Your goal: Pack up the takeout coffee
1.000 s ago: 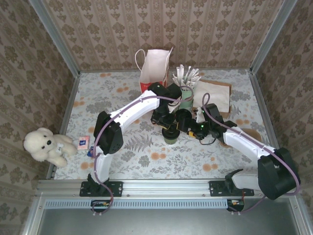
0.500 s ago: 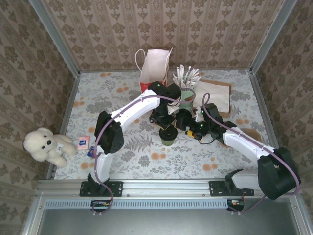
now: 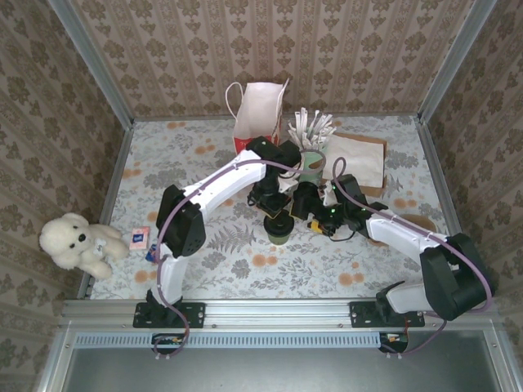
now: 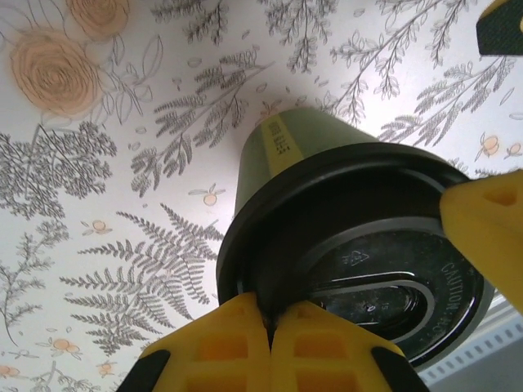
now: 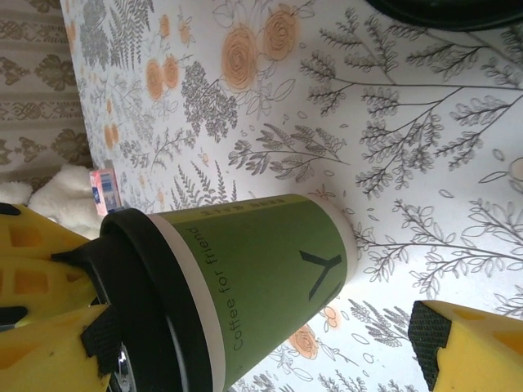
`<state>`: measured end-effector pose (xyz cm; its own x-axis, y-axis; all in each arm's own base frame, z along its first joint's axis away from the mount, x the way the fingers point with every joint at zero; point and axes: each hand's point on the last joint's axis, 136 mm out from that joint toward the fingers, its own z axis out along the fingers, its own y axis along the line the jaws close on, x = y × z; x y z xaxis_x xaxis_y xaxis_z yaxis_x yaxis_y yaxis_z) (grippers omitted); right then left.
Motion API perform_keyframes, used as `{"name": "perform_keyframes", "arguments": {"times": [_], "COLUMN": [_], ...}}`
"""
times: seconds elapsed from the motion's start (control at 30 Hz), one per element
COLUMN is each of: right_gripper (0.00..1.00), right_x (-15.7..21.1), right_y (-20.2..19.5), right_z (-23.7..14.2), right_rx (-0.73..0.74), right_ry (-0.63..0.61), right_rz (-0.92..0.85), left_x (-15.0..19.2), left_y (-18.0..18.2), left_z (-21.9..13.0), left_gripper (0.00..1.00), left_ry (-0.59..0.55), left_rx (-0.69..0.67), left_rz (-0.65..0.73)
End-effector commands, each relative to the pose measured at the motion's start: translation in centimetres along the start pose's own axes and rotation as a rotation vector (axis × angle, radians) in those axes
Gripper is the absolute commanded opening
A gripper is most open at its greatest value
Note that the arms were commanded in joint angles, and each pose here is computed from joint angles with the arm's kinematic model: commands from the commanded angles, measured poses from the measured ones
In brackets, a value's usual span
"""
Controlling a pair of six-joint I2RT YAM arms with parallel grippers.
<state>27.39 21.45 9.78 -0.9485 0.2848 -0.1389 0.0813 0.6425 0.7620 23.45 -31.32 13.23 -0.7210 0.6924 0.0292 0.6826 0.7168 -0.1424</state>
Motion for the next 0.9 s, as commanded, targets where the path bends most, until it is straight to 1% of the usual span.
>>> {"name": "perform_keyframes", "arguments": {"times": [0.0, 0.1, 0.2, 0.3, 0.33, 0.4, 0.57, 0.73, 0.87], "right_gripper": [0.92, 0.92, 0.92, 0.92, 0.92, 0.92, 0.93, 0.92, 0.91], "right_x": [2.2, 2.5, 2.1, 1.5, 1.0, 0.9, 1.8, 2.4, 2.0], "right_y": [-4.9, -5.4, -4.8, -3.5, -2.3, -0.8, 1.6, 1.9, 1.0], "right_z": [1.4, 1.6, 1.5, 1.0, 0.3, -0.3, -0.8, -0.5, -1.2], "right_rx": [0.136, 0.143, 0.14, 0.123, 0.102, 0.073, 0.015, -0.005, 0.029], "right_ry": [0.046, 0.048, 0.045, 0.034, 0.004, -0.017, -0.01, -0.02, -0.079], "right_rz": [0.076, 0.086, 0.07, 0.034, 0.0, -0.066, -0.155, -0.168, -0.159], "left_x": [0.8, 1.1, 0.9, 0.5, 0.4, 0.3, 0.1, -0.3, -0.1], "left_y": [-0.3, -0.4, 0.3, 0.7, 0.8, 1.0, 0.8, 0.7, 0.9], "left_z": [1.3, 2.6, 2.2, 1.6, 1.4, 1.0, 0.3, -0.2, 0.5], "left_gripper": [0.0, 0.0, 0.0, 0.0, 0.0, 0.0, 0.0, 0.0, 0.0], "left_ry": [0.016, 0.026, 0.019, -0.004, -0.009, -0.017, -0.021, -0.032, -0.044], "left_rx": [0.038, 0.054, 0.021, 0.005, 0.001, -0.005, 0.003, -0.018, -0.021], "left_rz": [-0.055, -0.069, -0.078, -0.086, -0.092, -0.104, -0.143, -0.157, -0.202]}}
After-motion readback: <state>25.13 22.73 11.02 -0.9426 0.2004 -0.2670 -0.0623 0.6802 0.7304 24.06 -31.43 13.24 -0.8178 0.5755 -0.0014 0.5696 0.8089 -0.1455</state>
